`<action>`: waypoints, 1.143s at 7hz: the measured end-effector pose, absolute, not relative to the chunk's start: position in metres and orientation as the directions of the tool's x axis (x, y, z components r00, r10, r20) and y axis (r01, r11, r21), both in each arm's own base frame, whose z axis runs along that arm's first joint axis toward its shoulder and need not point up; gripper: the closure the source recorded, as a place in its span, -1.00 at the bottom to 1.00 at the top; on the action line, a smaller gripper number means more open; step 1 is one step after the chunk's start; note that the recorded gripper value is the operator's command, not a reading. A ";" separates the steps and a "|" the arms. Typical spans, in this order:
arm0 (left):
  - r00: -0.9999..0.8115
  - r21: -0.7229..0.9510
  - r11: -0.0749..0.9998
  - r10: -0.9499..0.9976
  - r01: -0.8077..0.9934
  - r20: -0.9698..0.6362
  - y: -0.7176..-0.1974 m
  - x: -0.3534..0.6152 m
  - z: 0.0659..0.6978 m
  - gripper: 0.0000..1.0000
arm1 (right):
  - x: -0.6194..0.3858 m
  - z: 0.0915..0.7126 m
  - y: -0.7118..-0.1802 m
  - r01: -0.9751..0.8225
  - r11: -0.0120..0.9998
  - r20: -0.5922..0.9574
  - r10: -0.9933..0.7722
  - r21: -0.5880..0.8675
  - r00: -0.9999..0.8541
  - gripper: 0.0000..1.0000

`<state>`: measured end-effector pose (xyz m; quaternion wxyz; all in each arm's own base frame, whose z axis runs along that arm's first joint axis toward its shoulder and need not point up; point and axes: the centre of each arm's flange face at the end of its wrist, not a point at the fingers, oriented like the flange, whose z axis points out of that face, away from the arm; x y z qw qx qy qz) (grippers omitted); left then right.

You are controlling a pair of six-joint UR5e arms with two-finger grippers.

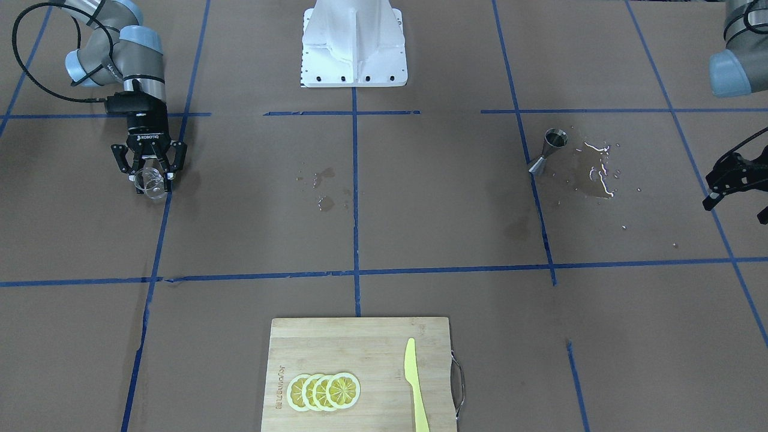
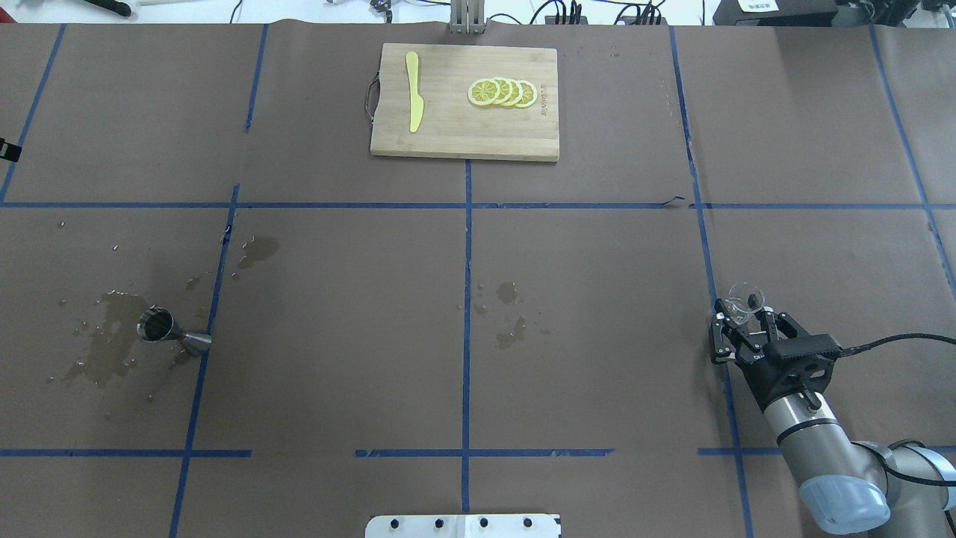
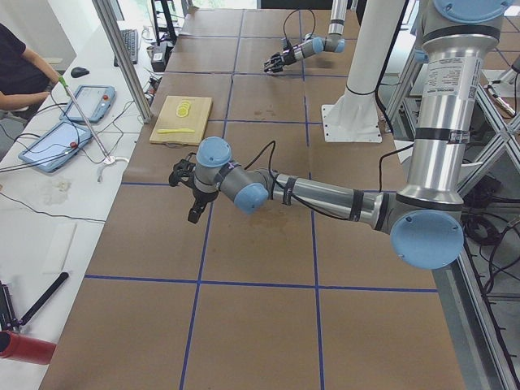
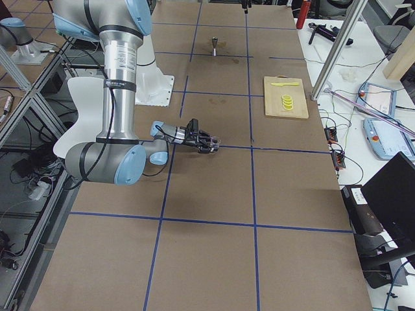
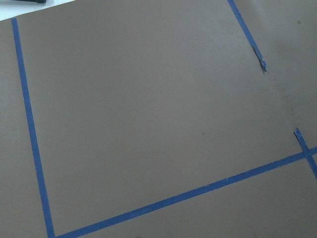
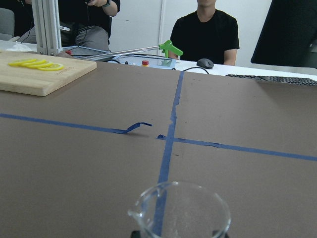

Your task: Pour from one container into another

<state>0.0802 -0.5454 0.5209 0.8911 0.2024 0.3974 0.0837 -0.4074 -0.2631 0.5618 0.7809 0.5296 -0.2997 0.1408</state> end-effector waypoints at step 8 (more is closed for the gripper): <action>0.668 0.431 0.902 0.310 0.017 -0.676 -0.547 0.081 0.518 -1.00 | -0.389 0.577 -0.242 -0.565 0.426 0.665 -0.128 0.707 0.736 -0.88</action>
